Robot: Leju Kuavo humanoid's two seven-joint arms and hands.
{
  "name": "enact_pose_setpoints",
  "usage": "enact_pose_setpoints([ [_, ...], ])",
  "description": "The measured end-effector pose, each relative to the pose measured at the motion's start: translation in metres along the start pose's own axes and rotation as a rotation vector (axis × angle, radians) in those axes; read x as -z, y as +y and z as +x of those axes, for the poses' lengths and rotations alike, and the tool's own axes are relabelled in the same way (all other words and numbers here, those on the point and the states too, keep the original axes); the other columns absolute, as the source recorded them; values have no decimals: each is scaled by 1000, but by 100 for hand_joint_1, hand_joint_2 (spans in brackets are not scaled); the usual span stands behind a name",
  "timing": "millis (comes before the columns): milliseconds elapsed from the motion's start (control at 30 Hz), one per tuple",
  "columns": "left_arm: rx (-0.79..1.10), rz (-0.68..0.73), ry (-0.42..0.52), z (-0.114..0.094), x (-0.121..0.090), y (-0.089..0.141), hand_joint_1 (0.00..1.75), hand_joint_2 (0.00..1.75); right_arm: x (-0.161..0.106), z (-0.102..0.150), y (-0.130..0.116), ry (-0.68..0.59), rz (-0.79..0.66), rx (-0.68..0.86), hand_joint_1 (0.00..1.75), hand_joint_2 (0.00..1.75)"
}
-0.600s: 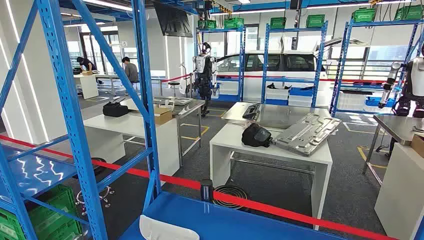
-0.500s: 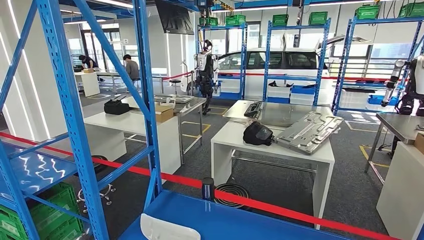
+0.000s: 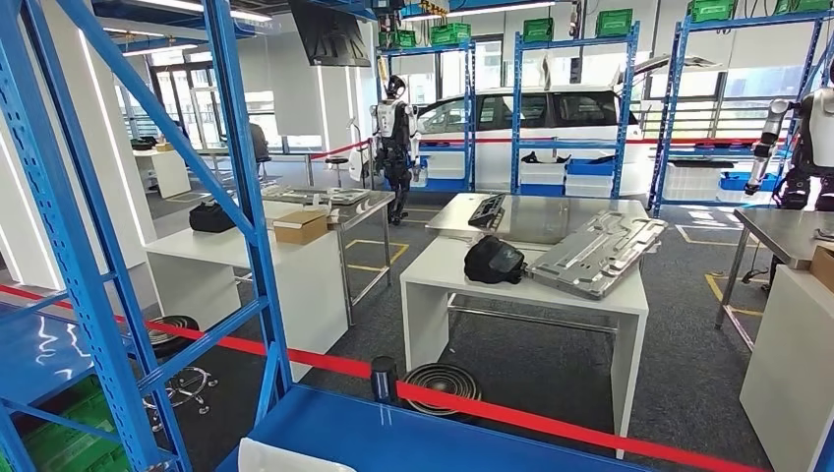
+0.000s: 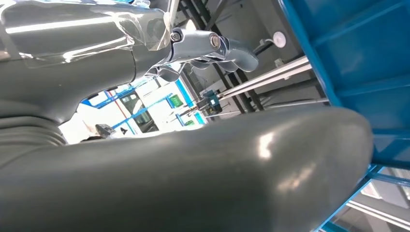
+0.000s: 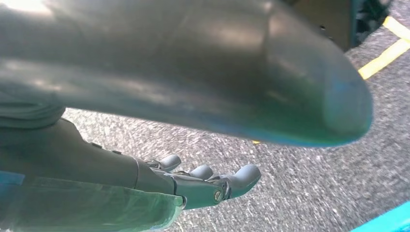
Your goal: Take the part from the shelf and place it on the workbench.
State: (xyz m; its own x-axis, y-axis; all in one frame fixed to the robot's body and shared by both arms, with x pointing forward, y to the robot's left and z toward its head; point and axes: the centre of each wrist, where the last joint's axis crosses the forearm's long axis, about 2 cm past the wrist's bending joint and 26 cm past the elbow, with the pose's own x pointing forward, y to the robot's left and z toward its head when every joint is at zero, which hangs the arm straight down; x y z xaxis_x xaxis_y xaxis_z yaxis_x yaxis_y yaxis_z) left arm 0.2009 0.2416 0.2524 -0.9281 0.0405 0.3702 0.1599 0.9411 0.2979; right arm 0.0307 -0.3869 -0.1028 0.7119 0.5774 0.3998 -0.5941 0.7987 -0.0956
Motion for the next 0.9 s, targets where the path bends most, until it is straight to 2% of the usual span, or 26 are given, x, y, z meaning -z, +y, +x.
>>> enact_pose_setpoints([
  [600,30,4,20,0,-8,0,0,0,-1,-3,1,0,-8,11,0,0],
  [733,182,-34,97,1,-14,6,0,0,-3,-8,7,5,-8,22,0,0],
  [900,424,-58,291,7,-35,19,0,0,-7,-16,18,10,6,41,0,0],
])
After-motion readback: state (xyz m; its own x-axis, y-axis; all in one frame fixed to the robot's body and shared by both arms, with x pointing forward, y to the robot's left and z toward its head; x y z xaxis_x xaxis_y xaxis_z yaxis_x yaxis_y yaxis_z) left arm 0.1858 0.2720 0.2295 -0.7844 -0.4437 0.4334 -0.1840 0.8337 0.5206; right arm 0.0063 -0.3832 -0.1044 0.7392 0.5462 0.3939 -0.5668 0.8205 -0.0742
